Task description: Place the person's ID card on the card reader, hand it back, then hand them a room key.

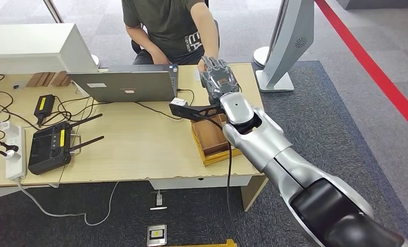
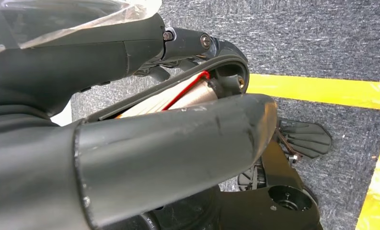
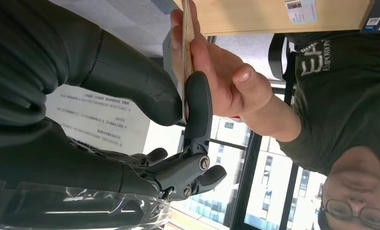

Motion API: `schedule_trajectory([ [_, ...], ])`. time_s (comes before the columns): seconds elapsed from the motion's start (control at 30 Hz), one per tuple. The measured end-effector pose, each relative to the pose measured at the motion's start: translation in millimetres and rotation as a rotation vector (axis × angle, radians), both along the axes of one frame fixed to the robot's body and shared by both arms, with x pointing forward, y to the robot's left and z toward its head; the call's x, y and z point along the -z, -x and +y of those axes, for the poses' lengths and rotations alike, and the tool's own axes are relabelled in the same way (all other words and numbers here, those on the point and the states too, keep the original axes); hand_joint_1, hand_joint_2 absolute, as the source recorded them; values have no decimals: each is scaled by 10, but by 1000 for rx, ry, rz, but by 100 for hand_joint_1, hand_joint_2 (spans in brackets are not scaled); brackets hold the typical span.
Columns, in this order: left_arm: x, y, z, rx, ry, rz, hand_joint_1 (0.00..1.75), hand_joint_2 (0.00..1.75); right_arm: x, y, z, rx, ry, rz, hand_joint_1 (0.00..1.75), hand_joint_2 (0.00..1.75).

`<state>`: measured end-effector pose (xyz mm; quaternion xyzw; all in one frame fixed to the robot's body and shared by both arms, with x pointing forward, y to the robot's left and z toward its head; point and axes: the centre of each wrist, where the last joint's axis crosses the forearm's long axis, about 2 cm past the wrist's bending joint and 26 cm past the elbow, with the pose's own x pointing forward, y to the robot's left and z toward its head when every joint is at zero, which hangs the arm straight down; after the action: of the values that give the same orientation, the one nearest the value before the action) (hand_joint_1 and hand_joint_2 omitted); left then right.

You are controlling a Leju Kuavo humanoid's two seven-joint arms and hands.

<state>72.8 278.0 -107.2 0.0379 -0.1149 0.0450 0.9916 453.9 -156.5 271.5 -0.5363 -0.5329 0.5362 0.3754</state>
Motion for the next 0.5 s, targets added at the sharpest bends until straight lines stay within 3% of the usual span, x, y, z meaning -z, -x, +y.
schedule_trajectory([
  [0.27, 1, 9, -2, -18, -5, 1, 0, 0, 79, -35, 17, -1, 28, 40, 175, 175],
  [0.3, 1, 9, -5, -21, -7, 1, 0, 0, 79, -40, 24, -3, 33, 42, 168, 175],
  [0.33, 1, 10, -8, -23, -8, 1, 0, 0, 79, -45, 31, -5, 39, 44, 137, 175],
  [0.37, 1, 10, -11, -26, -10, 2, 0, 0, 78, -50, 39, -6, 44, 46, 94, 175],
  [0.43, 1, 12, -18, -30, -12, 4, 0, 0, 83, -58, 48, -8, 51, 44, 14, 87],
  [0.47, 1, 13, -21, -32, -13, 5, 0, 0, 86, -61, 52, -11, 51, 37, 0, 44],
  [0.5, 1, 14, -23, -33, -14, 6, 0, 0, 89, -63, 53, -14, 50, 24, 0, 0],
])
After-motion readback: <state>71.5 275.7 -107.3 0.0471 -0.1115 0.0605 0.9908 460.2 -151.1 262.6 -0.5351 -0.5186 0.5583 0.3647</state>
